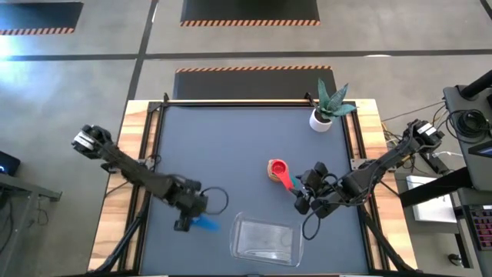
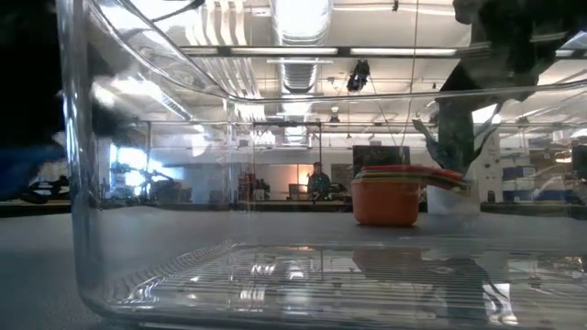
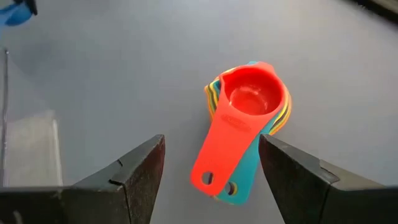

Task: Nest measuring cups in basket
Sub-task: Stack the blue measuring cup on top of the orange measuring cup

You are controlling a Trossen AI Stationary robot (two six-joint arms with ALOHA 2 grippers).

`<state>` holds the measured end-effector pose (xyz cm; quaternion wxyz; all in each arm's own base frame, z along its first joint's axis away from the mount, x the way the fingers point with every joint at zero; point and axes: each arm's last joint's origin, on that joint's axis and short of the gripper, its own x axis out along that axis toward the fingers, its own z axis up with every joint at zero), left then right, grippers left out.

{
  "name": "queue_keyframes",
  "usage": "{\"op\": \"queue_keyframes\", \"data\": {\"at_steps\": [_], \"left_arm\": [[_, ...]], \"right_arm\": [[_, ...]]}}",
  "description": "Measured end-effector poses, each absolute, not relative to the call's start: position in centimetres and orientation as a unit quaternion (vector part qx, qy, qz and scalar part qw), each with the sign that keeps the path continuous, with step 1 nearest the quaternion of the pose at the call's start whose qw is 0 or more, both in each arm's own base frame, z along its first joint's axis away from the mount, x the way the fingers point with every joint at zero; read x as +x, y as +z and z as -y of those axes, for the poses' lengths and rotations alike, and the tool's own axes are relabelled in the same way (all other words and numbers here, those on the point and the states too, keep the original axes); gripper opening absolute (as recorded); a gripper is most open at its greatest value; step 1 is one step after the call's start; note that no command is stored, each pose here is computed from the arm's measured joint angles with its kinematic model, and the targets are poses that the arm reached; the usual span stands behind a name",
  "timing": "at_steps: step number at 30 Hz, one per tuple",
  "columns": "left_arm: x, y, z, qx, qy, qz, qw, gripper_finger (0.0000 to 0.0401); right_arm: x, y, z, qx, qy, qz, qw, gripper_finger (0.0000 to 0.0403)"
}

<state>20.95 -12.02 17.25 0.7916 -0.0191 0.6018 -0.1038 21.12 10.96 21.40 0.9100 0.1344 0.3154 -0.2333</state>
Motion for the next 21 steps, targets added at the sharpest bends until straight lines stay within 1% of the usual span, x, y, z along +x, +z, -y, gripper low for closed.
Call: {"op": "queue_keyframes", "data": {"at_steps": [3,6,10,15,21], "left_arm": [[22.5,19.5,10.2,0.009,-0.095,-0.558,0.824,0.0002],[24.5,21.6,7.8,0.016,-0.082,-0.521,0.850,0.0001],[26.9,23.6,4.4,0.021,-0.049,-0.491,0.870,0.0001],[29.8,24.7,1.3,0.013,-0.010,-0.480,0.877,0.0001],[33.5,24.6,0.2,0.023,-0.006,-0.482,0.876,0.0000]], "right_arm": [[21.2,21.5,-10.9,0.109,-0.238,-0.305,0.916,0.0247],[21.4,21.7,-10.9,0.070,-0.233,-0.294,0.924,0.0247],[22.3,22.4,-10.9,0.031,-0.209,-0.272,0.939,0.0247],[23.7,23.5,-10.4,0.001,-0.192,-0.229,0.954,0.0247],[25.1,24.5,-8.9,-0.041,-0.191,-0.223,0.955,0.0247]]}}
